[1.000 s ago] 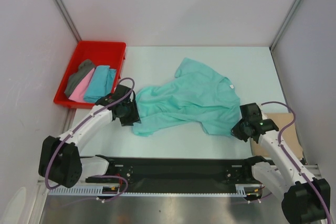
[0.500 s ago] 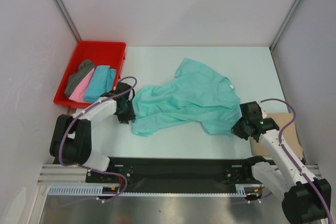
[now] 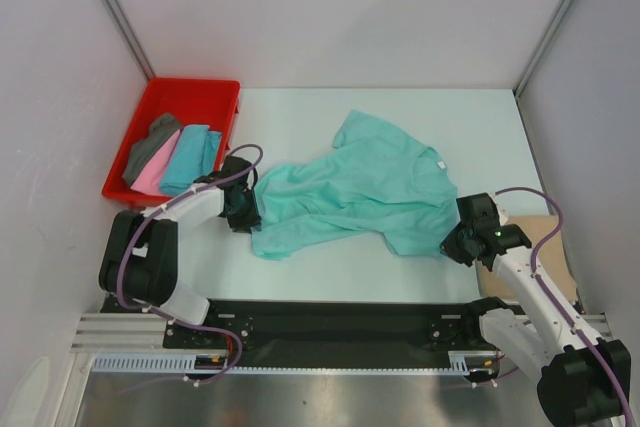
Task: Fold and stack the t-shirts
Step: Flatten the tshirt out
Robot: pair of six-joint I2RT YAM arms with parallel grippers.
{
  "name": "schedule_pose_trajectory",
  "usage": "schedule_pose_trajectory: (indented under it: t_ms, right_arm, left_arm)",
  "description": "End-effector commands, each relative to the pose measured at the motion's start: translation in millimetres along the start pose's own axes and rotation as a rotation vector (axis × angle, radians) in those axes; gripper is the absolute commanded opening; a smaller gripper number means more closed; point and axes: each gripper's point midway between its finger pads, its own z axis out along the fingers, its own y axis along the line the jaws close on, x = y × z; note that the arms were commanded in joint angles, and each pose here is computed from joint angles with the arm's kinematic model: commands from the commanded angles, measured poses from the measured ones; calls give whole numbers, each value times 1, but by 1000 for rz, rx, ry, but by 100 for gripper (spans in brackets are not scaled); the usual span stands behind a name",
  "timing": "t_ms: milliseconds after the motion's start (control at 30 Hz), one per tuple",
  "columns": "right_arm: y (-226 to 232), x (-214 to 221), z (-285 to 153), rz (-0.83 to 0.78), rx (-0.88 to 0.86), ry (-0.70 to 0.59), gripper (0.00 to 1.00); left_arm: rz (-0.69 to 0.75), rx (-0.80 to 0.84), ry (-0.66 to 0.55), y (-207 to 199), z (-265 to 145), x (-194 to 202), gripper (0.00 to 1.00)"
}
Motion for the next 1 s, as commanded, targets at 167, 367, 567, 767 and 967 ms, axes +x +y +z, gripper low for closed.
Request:
schedule_pose_trajectory:
  t_ms: [167, 367, 567, 767, 967]
  right_arm:
    - [8, -8, -3, 2, -21, -23, 0]
    - [22, -29, -9, 4, -38, -69, 0]
    - [83, -109, -30, 2, -118, -217, 0]
    - [163, -235, -60, -33, -200, -407, 0]
    - [251, -360, -192, 10, -501, -722, 0]
  left_arm:
    - [6, 18, 6, -2, 6, -4, 0]
    - [-13, -50, -117, 7, -38, -29, 0]
    - [-16, 19, -445, -16, -136, -110, 0]
    - [60, 217, -875, -72, -266, -215, 0]
    - [207, 343, -1250, -110, -384, -279, 0]
